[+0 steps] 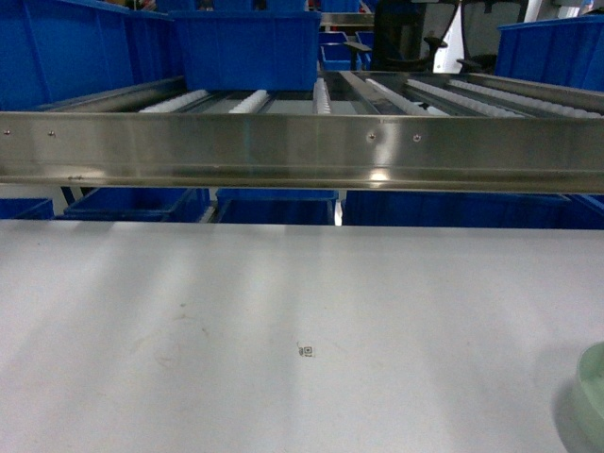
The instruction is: Place green bowl on second shelf with right arm
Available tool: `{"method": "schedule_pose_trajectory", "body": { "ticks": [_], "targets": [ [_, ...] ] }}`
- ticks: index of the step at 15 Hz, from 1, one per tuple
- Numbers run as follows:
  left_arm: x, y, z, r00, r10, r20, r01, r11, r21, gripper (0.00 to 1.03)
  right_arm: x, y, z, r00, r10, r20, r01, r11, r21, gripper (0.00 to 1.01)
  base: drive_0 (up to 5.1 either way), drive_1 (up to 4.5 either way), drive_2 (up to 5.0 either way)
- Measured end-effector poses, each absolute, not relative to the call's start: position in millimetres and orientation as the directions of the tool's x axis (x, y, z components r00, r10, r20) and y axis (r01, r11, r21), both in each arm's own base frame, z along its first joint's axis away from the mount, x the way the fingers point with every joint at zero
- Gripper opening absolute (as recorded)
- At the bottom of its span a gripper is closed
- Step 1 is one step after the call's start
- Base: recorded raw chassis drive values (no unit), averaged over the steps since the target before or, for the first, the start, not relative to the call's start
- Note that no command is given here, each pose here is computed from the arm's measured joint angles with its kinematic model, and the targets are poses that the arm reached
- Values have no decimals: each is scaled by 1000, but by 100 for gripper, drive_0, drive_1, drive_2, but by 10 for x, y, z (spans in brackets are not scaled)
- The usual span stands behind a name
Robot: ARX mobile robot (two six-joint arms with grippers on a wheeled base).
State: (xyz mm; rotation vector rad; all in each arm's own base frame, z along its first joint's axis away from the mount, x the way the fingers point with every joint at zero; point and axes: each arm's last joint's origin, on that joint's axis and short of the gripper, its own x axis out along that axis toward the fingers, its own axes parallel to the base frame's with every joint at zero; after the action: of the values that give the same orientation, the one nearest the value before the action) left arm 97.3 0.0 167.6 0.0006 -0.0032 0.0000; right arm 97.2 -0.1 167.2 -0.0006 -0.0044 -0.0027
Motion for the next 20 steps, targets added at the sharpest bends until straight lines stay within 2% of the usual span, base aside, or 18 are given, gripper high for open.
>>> {"method": "schedule_pose_trajectory", "body": {
  "ticks": [17,19,20],
  "targets": [
    [973,0,1676,1000,0,3,0,1000,1,98,972,-1,1673,1000,-1,5,1,1000,0,98,0,0,0],
    [973,0,1676,1000,1,3,-1,1000,1,98,996,-20,1701,999,31,20,-31,999,17,98,0,0,0],
    [973,0,1676,1000,0,4,0,1000,1,98,1080,-101,1793,1000,18,16,-18,1000,19,98,0,0,0]
  ]
}}
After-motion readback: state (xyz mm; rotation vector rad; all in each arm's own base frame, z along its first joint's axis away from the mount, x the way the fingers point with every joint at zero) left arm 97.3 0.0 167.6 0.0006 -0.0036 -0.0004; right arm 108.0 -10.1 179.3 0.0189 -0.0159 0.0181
